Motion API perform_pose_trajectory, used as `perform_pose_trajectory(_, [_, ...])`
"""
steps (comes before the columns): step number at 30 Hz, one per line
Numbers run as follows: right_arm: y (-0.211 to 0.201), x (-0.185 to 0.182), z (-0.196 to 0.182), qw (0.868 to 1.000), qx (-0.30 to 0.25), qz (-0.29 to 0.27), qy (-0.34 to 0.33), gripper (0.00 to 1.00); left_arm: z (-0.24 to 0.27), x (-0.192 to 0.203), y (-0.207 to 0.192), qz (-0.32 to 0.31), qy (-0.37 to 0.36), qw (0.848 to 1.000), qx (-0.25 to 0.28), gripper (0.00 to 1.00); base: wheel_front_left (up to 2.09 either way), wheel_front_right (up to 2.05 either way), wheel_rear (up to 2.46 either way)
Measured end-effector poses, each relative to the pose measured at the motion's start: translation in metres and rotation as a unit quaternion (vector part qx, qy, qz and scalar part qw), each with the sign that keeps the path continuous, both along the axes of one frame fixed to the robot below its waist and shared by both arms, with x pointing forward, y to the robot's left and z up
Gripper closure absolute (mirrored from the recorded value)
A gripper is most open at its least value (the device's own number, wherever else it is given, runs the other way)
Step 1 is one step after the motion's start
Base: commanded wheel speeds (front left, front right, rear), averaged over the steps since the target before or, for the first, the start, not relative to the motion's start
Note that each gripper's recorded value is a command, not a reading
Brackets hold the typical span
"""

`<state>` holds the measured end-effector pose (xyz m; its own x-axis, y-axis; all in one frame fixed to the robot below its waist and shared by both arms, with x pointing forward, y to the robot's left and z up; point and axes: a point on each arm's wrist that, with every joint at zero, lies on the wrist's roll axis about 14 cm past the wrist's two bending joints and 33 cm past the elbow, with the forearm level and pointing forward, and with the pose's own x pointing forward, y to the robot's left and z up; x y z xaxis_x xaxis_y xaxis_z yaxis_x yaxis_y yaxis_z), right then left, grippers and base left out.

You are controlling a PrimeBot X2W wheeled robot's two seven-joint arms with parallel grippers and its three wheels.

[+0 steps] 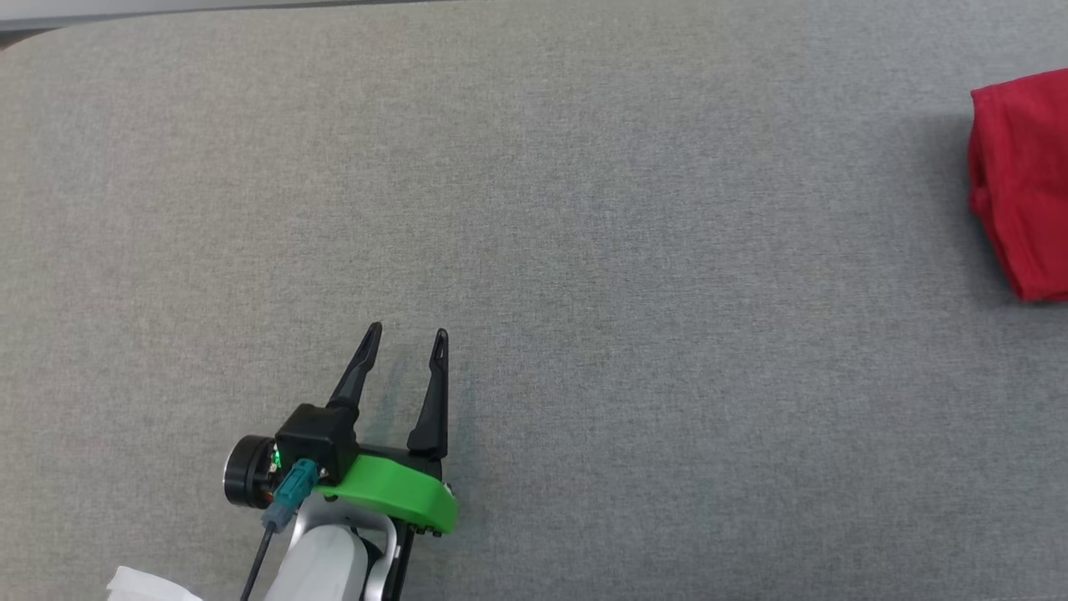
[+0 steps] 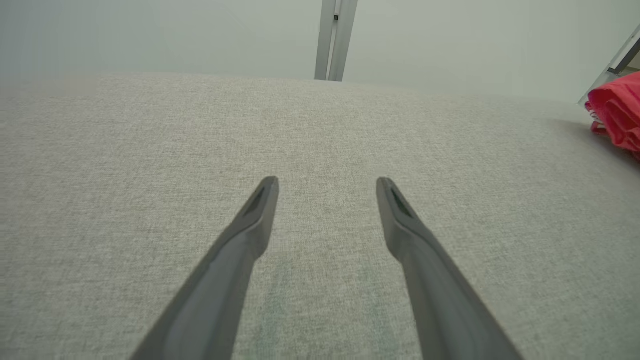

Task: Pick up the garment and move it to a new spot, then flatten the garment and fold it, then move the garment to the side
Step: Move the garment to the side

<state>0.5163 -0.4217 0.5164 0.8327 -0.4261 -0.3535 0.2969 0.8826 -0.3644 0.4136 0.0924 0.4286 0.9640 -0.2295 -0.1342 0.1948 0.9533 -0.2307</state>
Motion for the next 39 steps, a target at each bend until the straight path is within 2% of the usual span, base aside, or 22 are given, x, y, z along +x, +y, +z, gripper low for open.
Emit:
perform_pose_trajectory(1, [-0.001,0.003,0.0,1.0,-0.007,0.001,-0.007,0.0,-0.002,0.0,0.002,0.002,0.002,1.0,0.002,0.0,0.0,0.0,0.0])
perform_pose_trajectory(3, [0.0,0.009,-0.002,1.0,-0.019,0.003,-0.01,0.0,-0.004,0.001,0.006,0.006,0.005,1.0,0.004,0.0,0.0,0.0,0.0])
perform_pose_trajectory(10, [0.02,0.024,-0.017,0.999,-0.009,0.017,-0.026,0.0,-0.009,0.001,0.011,0.013,0.01,1.0,0.008,0.0,0.0,0.0,0.0])
perform_pose_trajectory(19, [0.056,0.037,0.008,0.993,-0.01,0.076,-0.089,0.0,0.003,0.008,0.009,0.015,-0.006,1.0,0.003,0.0,0.0,0.0,0.0])
perform_pose_trajectory(26, [0.108,0.035,0.029,0.977,0.041,0.129,-0.163,0.0,0.031,0.02,0.025,0.048,-0.041,0.998,-0.009,0.0,0.0,0.0,0.0])
perform_pose_trajectory(33, [0.157,0.013,0.029,0.959,0.1,0.17,-0.205,0.0,0.054,0.021,0.045,0.084,-0.066,0.994,-0.022,0.0,0.0,0.0,0.0])
perform_pose_trajectory(39, [0.194,-0.014,0.026,0.939,0.162,0.187,-0.24,0.0,0.056,0.005,0.052,0.098,-0.061,0.993,-0.028,0.0,0.0,0.0,0.0])
